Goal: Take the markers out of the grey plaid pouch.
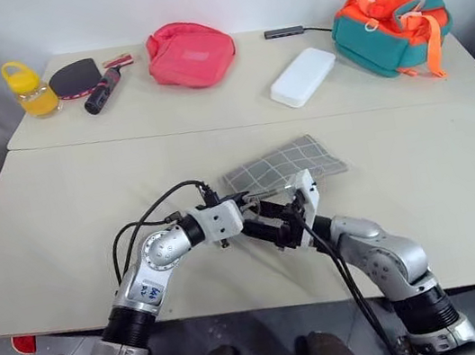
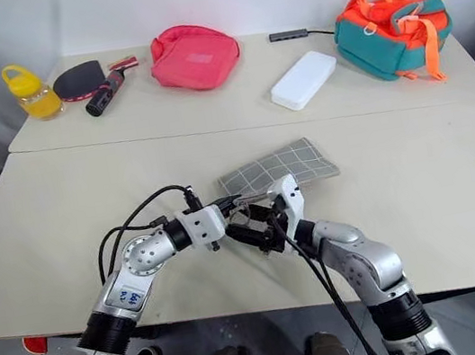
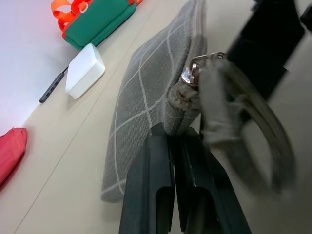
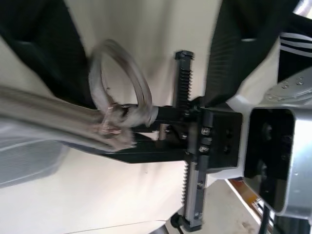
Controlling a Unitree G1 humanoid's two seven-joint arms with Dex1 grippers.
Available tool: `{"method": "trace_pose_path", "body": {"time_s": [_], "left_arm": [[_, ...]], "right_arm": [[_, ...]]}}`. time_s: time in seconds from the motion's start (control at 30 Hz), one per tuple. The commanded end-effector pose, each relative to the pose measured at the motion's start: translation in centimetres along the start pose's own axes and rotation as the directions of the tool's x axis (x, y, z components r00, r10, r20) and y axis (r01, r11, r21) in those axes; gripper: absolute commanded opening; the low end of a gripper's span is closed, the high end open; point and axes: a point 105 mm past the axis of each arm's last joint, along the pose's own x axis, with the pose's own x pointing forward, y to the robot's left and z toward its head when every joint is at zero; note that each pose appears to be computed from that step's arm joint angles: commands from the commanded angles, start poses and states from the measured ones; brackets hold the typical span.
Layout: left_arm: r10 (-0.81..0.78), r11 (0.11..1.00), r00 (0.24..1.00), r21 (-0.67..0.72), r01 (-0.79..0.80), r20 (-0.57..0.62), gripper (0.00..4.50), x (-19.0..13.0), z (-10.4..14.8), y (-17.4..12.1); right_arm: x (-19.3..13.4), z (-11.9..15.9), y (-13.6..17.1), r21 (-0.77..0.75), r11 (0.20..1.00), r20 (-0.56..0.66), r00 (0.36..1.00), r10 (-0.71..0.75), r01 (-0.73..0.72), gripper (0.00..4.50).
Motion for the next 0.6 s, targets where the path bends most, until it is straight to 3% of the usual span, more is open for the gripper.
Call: {"method": "trace_pose_path", "body": {"time_s": [0.03,0.23,0.6], "left_arm": [[0.04,0.999,0.998,0.003,-0.04,0.047,0.0,-0.1,1.3,0.7],[0.036,0.999,0.999,0.01,-0.037,0.04,0.0,-0.3,1.2,0.5],[0.065,0.998,0.998,0.004,-0.065,-0.011,0.0,-3.0,-0.5,2.1]], "right_arm": [[0.2,0.9,-0.2,-0.011,1.0,0.045,0.999,-0.016,0.016,2.11],[-0.4,0.8,-0.7,-0.022,0.999,0.04,0.999,-0.026,0.027,0.02],[-5.4,1.5,-4.9,-0.137,0.981,-0.031,0.99,-0.141,0.135,0.02]]}}
